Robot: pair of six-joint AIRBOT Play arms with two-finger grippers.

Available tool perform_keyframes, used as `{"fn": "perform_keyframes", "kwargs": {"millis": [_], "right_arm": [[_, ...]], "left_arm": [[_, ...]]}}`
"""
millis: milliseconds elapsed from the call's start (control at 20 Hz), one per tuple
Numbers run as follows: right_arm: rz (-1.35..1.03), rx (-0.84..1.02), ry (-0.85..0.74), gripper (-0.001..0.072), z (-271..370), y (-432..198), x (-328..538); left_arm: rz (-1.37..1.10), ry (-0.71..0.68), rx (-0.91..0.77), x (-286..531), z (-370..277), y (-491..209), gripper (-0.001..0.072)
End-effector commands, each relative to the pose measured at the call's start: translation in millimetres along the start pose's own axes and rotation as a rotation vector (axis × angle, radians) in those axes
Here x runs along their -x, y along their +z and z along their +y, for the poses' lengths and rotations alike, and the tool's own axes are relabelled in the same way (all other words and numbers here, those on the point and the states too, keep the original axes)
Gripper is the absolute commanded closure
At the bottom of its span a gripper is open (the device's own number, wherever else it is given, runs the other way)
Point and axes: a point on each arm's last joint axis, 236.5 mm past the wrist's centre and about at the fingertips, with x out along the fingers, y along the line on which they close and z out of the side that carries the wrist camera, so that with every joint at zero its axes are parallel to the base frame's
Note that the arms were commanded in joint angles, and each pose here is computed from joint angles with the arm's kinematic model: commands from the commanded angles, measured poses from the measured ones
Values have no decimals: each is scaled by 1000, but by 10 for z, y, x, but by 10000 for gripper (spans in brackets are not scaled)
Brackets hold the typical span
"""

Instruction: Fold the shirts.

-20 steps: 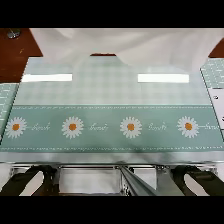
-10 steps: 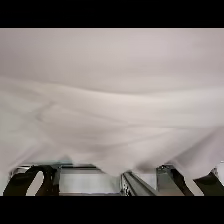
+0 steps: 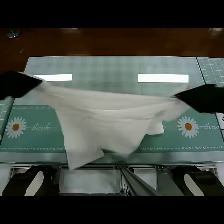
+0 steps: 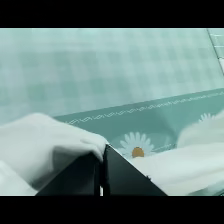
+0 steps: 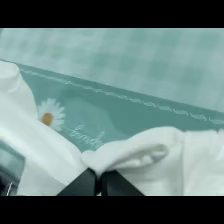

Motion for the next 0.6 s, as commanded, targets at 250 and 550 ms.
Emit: {"fn": "perform_keyframes", "kwargs": {"millis": [250, 550], "right_arm": [[-164, -280, -76, 684, -1370, 810, -1607], [-97, -504, 29, 135, -1640, 1115, -2392]], "left_arm": [[-81, 69, 214, -1486, 986, 143, 690], [57, -10, 353, -1946, 970, -122, 683]]}}
